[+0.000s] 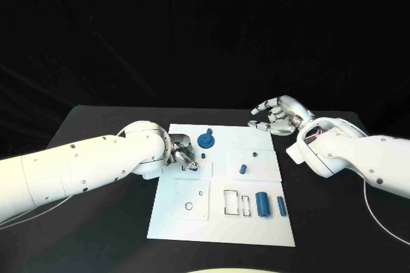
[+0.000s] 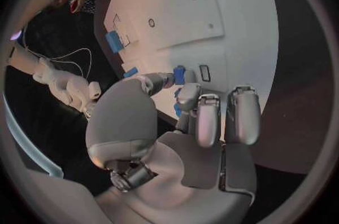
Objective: Assemble the parts on the task board
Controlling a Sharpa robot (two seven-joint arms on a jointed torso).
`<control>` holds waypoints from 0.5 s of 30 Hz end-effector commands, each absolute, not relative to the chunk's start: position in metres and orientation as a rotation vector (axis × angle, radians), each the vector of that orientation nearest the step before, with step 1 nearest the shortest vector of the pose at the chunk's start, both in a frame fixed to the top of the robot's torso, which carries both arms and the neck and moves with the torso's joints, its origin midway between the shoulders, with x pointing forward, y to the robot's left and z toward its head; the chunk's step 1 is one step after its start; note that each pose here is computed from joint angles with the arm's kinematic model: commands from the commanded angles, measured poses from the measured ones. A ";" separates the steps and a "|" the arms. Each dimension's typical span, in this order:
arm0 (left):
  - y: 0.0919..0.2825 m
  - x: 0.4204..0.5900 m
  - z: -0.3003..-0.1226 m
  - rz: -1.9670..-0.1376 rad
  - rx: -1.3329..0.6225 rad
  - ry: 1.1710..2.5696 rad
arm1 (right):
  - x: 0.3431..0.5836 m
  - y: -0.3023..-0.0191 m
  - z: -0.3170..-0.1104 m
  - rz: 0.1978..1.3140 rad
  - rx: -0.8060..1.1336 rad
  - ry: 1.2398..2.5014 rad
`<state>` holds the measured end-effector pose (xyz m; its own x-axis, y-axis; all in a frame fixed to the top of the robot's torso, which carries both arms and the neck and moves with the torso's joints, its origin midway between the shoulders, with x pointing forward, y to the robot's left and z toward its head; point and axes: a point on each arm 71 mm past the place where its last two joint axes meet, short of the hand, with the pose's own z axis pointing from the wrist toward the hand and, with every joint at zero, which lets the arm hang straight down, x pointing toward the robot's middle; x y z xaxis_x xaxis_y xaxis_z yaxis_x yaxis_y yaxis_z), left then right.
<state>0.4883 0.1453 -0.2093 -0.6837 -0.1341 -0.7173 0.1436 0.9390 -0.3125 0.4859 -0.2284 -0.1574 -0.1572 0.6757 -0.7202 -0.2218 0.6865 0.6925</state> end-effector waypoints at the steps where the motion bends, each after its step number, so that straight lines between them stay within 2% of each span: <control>1: 0.146 0.487 -0.214 -0.422 0.025 2.307 | 0.486 -0.228 -0.157 0.821 0.377 1.536; 15: 0.149 0.489 -0.214 -0.413 0.010 2.310 | 0.486 -0.228 -0.157 0.818 0.373 1.536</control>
